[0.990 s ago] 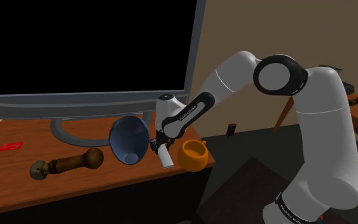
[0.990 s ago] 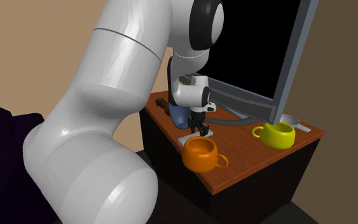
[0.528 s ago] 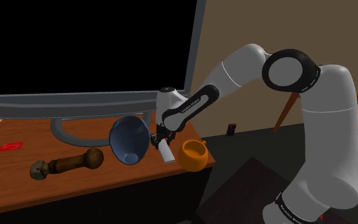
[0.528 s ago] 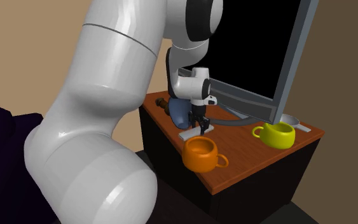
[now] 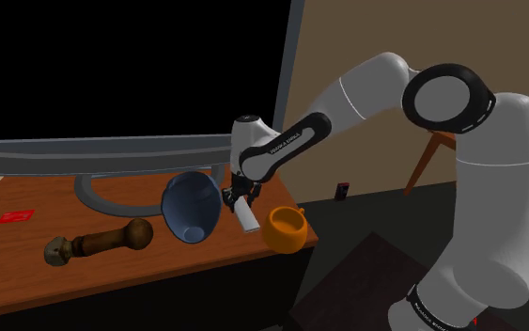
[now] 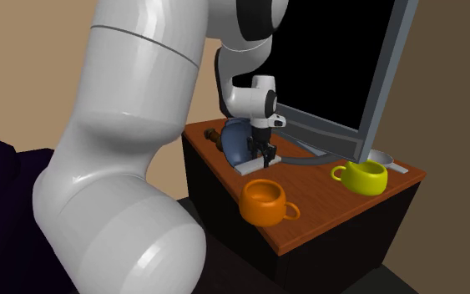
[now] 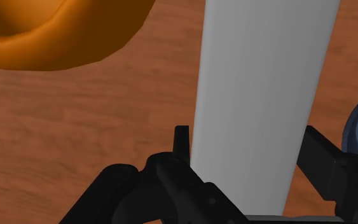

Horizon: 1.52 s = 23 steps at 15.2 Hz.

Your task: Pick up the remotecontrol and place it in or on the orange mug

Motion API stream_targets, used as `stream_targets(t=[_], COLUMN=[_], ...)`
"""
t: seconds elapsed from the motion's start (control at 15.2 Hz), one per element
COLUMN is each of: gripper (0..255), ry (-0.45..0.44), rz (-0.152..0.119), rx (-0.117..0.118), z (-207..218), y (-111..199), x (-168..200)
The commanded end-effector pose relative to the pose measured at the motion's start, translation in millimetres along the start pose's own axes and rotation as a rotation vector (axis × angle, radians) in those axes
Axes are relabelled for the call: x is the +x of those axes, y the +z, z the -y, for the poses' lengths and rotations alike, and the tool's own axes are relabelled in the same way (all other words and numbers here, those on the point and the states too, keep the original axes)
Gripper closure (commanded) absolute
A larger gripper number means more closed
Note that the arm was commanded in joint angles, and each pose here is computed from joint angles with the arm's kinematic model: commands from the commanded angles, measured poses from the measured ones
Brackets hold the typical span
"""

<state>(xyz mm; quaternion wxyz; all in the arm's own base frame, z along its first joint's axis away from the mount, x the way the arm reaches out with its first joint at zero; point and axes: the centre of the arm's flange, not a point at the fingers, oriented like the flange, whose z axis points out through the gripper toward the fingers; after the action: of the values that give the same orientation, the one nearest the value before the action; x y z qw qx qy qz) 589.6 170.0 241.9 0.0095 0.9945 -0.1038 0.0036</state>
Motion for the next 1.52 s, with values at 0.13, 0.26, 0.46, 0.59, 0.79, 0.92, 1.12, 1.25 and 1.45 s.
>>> stream_targets(t=[0.13,0.26,0.46,0.59,0.79,0.92,1.12,1.25,1.45], gripper=[255,255,255,255,255,255,255,255,255], ry=[0.000,0.000,0.000,0.000,0.000,0.000,0.000,0.000,0.000], rz=[0.000,0.000,0.000,0.000,0.000,0.000,0.000,0.000,0.000], rx=[0.000,0.000,0.000,0.000,0.000,0.000,0.000,0.000,0.000], z=[-0.3,-0.5,-0.8,-1.0,-1.3,-12.4,-45.7,-67.9,-101.2], y=[-21.8,-32.4,-48.2,-58.8,-74.6,-77.9,-78.7,-79.3,-80.1], x=[-0.1,0.0,0.1,0.2,0.4,-6.7,-28.2,-42.5,-64.0])
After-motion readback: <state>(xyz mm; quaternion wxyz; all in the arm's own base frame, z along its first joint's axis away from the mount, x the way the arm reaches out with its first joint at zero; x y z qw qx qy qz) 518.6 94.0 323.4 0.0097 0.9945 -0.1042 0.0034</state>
